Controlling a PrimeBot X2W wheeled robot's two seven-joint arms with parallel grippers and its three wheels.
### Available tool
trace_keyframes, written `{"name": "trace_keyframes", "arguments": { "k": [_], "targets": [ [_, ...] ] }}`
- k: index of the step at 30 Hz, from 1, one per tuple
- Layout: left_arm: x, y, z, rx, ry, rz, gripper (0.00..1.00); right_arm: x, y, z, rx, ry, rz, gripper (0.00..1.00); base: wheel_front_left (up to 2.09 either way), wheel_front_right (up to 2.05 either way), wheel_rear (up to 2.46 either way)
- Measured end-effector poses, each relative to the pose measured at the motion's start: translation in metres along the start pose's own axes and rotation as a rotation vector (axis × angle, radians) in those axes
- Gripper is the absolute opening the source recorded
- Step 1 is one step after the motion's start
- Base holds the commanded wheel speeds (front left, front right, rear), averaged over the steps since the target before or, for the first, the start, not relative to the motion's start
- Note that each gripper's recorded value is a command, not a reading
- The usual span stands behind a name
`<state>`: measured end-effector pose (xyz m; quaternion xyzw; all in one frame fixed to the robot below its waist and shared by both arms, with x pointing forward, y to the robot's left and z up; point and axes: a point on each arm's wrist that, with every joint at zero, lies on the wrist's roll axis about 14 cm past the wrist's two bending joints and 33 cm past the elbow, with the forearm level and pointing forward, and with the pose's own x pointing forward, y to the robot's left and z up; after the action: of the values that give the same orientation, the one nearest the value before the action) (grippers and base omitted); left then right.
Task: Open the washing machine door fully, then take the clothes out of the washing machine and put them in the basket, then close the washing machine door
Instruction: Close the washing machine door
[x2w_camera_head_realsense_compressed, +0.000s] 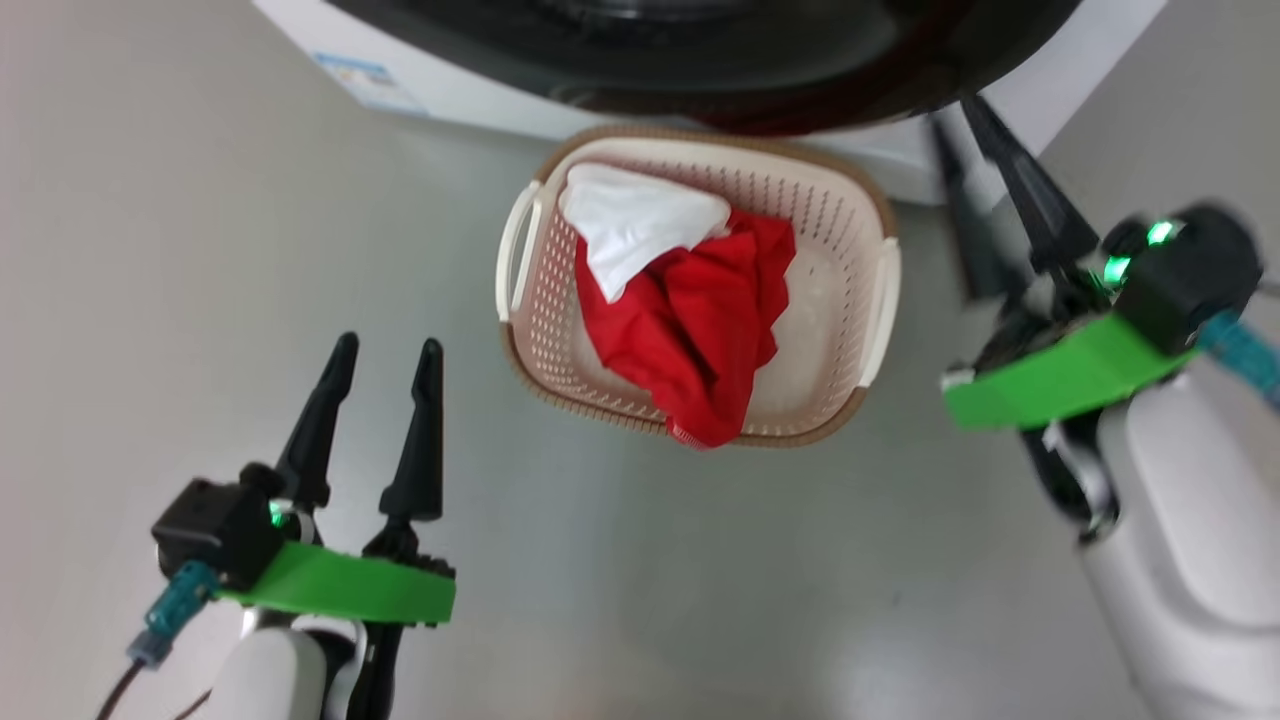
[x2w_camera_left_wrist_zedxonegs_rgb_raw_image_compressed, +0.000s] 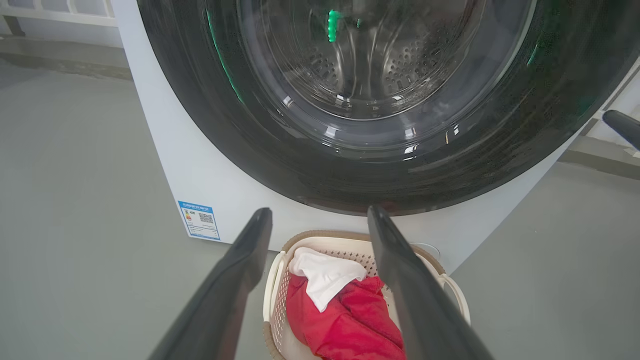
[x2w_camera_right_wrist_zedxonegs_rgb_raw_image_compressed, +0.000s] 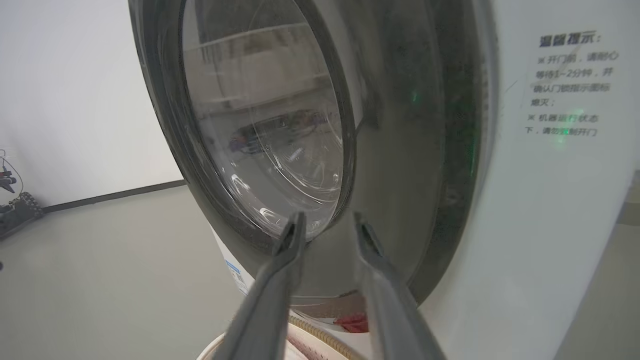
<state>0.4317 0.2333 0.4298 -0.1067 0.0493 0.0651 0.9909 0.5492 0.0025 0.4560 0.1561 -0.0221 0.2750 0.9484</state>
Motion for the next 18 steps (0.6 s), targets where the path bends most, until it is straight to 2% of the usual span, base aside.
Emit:
{"name": "trace_keyframes", "arguments": {
  "k": [7, 18],
  "targets": [
    [-0.015, -0.006, 0.006, 0.002, -0.008, -0.017, 1.0, -0.044, 0.003, -0.006, 0.013, 0.07, -0.055, 1.0, 0.0, 0.0, 0.0],
    [-0.025, -0.017, 0.007, 0.007, -0.008, -0.068, 1.0, -0.103, -0.014, 0.003, 0.011, 0.097, -0.19, 1.0, 0.0, 0.0, 0.0]
  ]
}}
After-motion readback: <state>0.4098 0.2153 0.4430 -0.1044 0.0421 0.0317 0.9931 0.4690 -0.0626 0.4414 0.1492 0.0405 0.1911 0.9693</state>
